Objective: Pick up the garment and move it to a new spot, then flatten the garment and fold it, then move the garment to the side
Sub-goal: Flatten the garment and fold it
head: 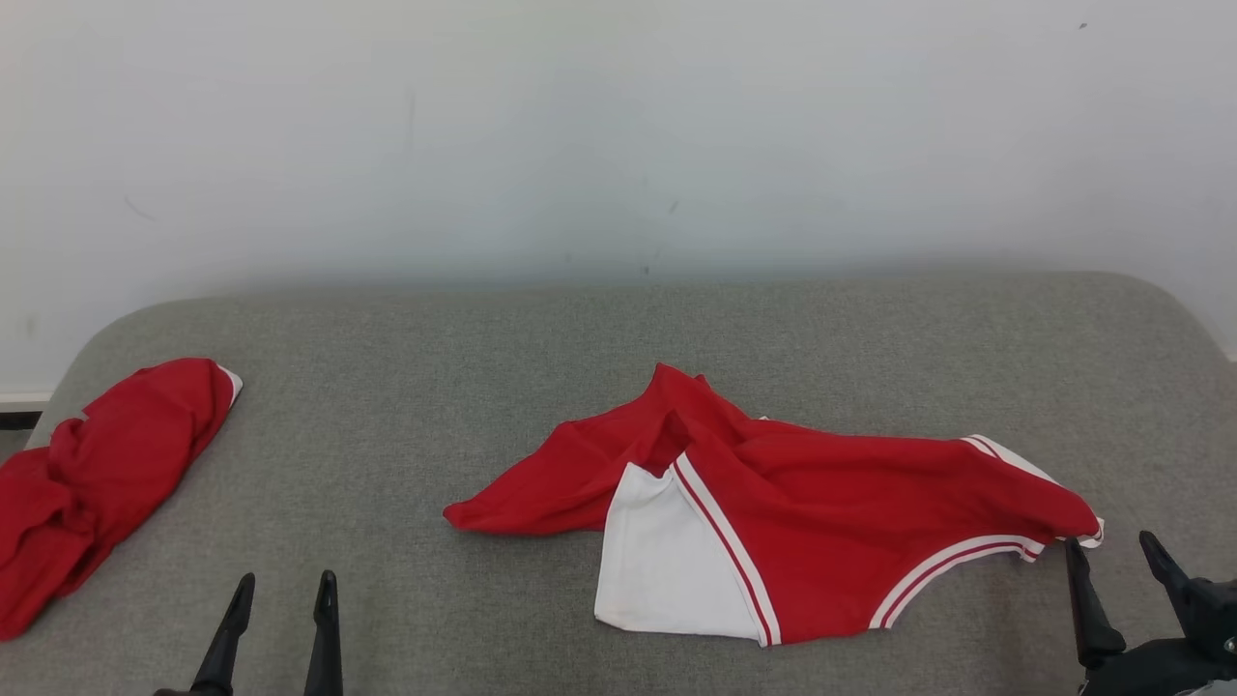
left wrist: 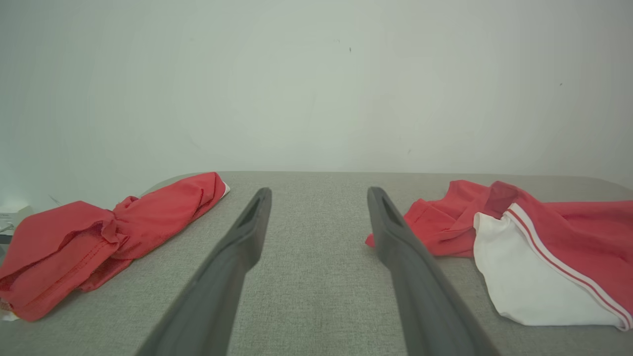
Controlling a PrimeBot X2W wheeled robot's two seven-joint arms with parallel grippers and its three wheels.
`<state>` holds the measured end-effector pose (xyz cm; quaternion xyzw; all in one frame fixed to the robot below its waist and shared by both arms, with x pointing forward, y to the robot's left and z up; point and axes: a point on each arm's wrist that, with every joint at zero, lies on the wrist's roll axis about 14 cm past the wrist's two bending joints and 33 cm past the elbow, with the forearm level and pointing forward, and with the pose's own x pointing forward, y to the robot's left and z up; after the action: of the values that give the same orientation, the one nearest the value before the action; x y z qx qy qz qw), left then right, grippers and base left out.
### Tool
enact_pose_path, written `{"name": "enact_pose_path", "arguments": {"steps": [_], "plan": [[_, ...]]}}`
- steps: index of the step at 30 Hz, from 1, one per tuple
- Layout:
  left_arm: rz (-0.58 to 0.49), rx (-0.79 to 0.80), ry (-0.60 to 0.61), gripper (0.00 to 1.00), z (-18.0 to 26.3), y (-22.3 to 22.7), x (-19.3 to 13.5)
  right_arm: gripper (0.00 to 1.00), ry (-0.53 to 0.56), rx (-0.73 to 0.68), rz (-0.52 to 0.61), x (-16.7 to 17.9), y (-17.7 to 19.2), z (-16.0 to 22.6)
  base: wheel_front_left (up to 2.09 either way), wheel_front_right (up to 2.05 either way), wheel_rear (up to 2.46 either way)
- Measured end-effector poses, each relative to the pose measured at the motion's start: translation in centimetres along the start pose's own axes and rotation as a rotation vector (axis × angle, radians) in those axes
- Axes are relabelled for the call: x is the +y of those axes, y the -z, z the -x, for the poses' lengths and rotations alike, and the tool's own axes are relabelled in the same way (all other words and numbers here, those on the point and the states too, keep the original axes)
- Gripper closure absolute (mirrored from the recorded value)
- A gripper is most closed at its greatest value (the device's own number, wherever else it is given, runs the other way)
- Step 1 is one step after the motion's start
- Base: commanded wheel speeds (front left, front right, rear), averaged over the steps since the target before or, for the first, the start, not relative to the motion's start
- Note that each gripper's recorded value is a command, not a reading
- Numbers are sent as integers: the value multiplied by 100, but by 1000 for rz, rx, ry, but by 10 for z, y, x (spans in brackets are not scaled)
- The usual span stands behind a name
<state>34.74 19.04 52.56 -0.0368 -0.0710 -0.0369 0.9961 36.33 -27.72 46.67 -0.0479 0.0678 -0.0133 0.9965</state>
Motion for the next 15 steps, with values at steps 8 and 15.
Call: {"name": "enact_pose_path", "arguments": {"steps": [8, 15], "plan": [[-11, -16, -21, 0, 4, -6, 8, 0, -55, -159, -42, 30, -38, 9, 0, 0, 0], [-17, -25, -49, 0, 12, -9, 16, 0, -100, -216, -98, 62, -47, 22, 0, 0, 0]]}}
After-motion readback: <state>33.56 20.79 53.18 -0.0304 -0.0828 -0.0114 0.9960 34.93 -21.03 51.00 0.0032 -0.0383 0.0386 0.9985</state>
